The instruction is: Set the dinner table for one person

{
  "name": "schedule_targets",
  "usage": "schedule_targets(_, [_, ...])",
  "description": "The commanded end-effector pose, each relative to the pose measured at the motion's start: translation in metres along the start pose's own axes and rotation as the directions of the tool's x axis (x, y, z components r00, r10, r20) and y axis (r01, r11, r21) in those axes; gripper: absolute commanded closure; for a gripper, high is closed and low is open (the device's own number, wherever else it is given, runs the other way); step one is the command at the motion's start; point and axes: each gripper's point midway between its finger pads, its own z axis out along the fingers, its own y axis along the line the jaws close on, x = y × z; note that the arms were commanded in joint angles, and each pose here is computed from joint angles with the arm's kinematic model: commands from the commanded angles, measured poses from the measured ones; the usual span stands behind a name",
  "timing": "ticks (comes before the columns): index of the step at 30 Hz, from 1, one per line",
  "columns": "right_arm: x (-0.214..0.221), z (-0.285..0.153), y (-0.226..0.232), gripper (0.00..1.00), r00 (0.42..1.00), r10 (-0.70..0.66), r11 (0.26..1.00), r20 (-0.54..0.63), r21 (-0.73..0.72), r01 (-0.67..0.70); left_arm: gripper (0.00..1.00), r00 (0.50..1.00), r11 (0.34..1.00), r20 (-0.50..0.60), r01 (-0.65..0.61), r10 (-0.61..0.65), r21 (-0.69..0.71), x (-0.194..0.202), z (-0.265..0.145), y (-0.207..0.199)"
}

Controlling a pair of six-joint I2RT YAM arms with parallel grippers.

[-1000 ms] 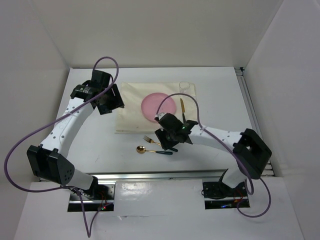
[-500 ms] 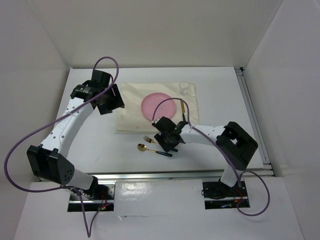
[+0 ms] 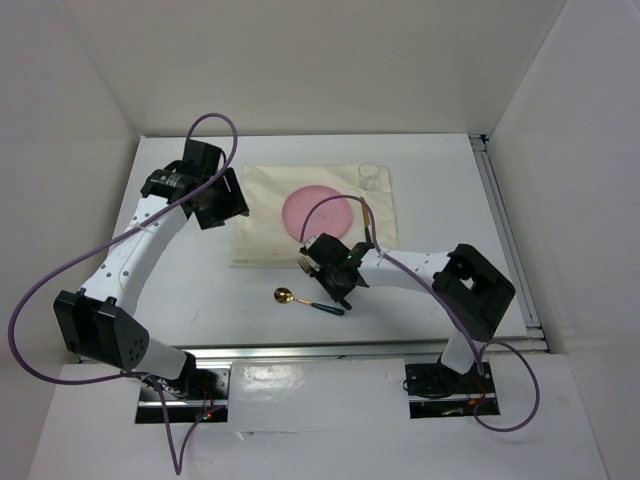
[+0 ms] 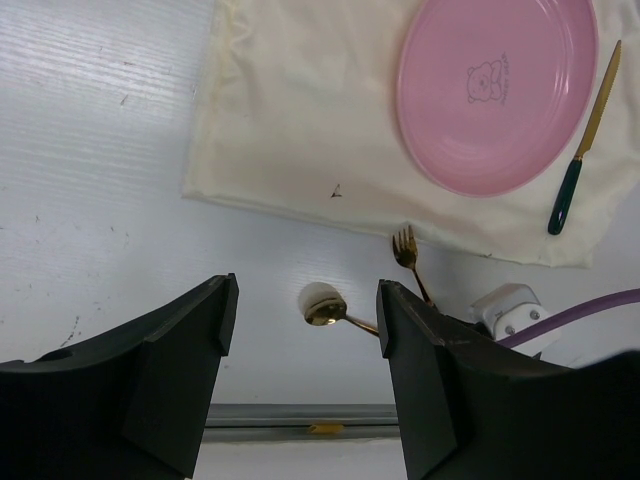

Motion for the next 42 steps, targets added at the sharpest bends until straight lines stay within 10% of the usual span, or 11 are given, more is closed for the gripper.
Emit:
schedule_targets(1, [-0.031, -0.030, -0.002, 0.92, 0.995, -0.030, 0.999, 0.097, 0.018, 0.028, 0.26, 1.000, 1.000, 0.010, -0.018, 0.018, 0.014, -0.004, 0.000, -0.002])
schedule_targets(14, [-0.124, -0.097, -0.011, 1.00, 0.943, 0.161, 0.987, 0.290, -0.023, -0.162, 0.27, 0.998, 0.999, 0.053, 0.016, -0.018, 0.035, -0.014, -0.015, -0.007])
schedule_targets(28, [-0.296, -0.024, -0.005, 1.00, 0.720, 0.610, 0.792, 0.331, -0.295, -0.535, 0.26, 0.932, 0.983, 0.320, 0.142, -0.171, 0.114, -0.067, -0.099, -0.005])
schedule_targets(42, [-0.300, 0.068, 0.004, 0.91, 0.682, 0.694, 0.716, 0.230, -0.312, -0.624, 0.26, 0.922, 0.978, 0.336, 0.153, -0.193, 0.143, -0.062, -0.111, 0.002])
